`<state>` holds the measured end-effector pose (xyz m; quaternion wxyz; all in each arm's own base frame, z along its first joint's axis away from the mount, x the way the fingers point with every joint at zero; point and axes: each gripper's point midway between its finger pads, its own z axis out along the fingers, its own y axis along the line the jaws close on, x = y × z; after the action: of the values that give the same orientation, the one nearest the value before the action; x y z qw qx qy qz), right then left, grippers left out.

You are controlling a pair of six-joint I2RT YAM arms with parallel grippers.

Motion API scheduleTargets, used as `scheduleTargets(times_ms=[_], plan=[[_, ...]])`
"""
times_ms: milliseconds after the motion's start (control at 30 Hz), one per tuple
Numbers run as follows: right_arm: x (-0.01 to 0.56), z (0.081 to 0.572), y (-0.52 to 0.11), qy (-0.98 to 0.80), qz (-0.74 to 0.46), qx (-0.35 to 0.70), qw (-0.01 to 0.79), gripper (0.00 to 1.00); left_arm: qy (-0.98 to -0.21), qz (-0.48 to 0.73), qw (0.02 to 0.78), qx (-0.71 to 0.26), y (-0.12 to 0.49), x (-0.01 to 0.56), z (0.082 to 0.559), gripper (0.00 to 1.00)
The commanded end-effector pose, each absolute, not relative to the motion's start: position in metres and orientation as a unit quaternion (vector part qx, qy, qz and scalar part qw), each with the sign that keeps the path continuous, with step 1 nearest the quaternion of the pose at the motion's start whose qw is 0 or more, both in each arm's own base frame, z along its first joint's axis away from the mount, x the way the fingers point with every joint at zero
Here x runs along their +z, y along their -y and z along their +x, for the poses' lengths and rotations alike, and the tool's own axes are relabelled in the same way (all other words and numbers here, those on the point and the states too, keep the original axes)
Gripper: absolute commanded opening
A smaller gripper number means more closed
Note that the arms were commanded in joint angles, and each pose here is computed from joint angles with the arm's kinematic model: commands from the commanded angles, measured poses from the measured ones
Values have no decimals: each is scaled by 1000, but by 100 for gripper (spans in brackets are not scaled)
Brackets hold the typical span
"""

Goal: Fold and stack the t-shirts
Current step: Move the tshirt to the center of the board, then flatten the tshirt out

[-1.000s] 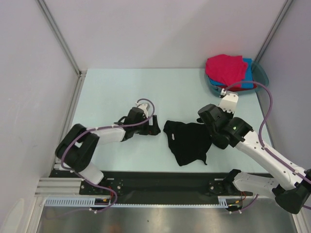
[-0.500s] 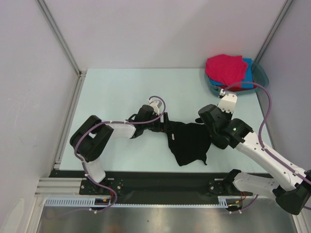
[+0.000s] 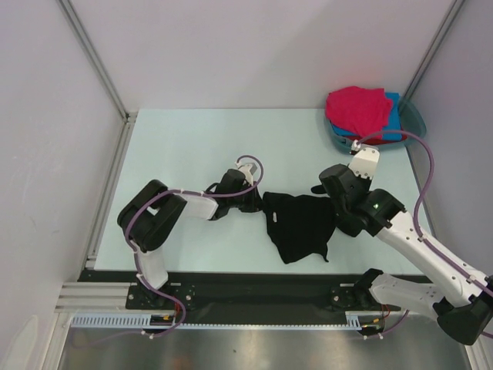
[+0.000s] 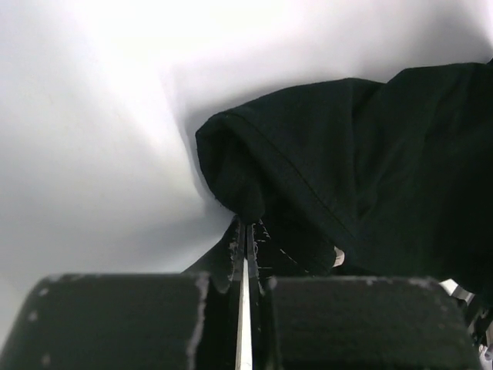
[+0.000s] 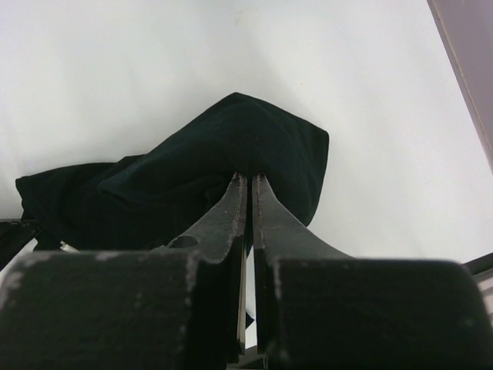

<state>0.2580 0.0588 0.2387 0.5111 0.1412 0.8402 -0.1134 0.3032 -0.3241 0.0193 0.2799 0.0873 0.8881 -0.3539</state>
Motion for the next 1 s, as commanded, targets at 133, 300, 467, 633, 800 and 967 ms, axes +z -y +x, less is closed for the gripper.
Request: scheduleTargets(times_ms=[133,300,467,633,800,967], plan=[[263,257,-65,-826,140,-67,542,0,-862,120,356,-340,313,79,311,0],[283,238,-63,-817,143,-25,558,0,-856,120,418,-281,273,142,305,0],[281,227,-77,-832,118,21,541,0,-829,112,471,-282,244,209,284,0],[250,213,-99,-863,77,37,498,0,-836,75,487,-243,200,226,257,0],[216,191,-133,-887,46,69,455,0,-854,8,504,-129,129,233,238,0],[181,166,-163,-906,14,69,418,0,-852,-49,519,-54,82,243,226,0]])
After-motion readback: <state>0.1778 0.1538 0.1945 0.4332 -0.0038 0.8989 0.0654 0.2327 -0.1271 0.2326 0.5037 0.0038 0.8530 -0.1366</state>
